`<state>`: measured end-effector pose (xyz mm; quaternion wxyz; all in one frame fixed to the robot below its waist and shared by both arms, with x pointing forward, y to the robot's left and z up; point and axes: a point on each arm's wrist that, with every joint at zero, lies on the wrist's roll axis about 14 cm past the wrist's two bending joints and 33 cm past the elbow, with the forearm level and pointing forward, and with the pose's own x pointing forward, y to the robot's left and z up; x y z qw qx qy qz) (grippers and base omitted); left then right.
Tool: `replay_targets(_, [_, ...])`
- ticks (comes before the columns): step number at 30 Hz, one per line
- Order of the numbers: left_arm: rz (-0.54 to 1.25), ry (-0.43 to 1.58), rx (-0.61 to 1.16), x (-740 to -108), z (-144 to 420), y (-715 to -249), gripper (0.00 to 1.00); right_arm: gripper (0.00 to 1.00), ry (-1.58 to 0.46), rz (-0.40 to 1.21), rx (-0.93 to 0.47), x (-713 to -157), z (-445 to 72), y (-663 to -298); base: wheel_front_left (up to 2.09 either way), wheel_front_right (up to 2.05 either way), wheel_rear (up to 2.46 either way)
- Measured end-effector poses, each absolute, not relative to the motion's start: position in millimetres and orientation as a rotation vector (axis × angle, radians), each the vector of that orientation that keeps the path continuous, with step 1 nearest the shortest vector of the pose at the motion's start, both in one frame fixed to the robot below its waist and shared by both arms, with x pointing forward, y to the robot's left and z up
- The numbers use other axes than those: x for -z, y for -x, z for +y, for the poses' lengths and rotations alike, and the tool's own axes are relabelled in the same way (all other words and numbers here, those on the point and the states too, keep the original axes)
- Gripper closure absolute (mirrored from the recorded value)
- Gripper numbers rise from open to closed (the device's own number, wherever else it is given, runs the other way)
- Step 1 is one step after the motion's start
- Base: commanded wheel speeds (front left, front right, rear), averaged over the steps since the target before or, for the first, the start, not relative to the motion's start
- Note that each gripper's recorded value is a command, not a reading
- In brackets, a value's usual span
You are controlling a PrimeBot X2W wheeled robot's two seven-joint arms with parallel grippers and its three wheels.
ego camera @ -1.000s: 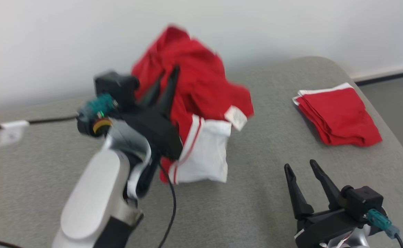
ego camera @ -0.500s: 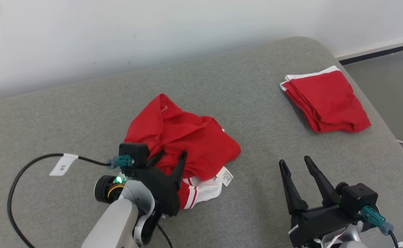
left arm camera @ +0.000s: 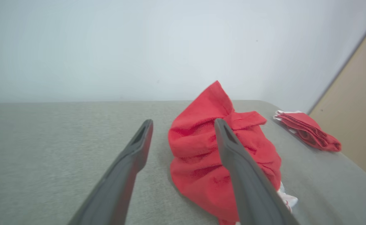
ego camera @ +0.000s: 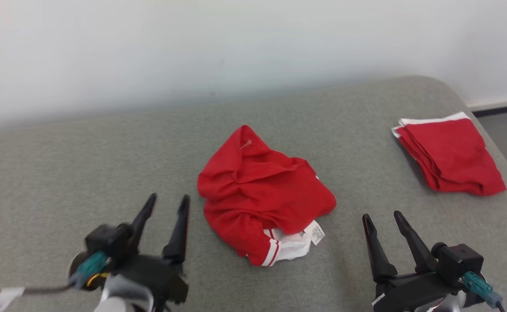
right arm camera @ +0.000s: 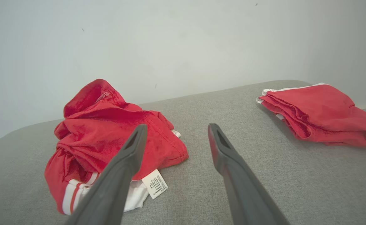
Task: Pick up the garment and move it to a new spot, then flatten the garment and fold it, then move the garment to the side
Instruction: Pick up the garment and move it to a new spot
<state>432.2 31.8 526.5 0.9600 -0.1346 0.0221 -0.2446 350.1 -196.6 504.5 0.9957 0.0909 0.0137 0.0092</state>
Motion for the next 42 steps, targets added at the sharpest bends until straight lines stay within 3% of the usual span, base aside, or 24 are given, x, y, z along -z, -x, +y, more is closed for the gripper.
replay_targets(7, [-0.1, 0.274, 0.31, -541, 98, -398, 0.0, 0.0, -0.185, -0.016, -0.024, -513, -197, -354, 0.0, 0.0, 0.0])
replay_targets(14, [-0.1, 0.236, 0.158, -527, 155, -365, 0.0, 0.0, -0.178, -0.035, 0.009, -511, -208, -355, 0.0, 0.0, 0.0])
replay_targets(20, [-0.074, 0.215, 0.082, -513, 180, -341, 0.0, 0.0, -0.165, 0.023, -0.051, -494, -188, -356, 0.0, 0.0, 0.0])
replay_targets(35, [0.08, 0.204, -0.02, -468, 209, -316, 0.0, 0.0, -0.122, 0.195, -0.126, -458, -167, -351, 0.0, 0.0, 0.0])
replay_targets(42, [0.078, 0.19, -0.006, -475, 206, -323, 0.0, 0.0, -0.114, 0.19, -0.126, -465, -168, -355, 0.0, 0.0, 0.0])
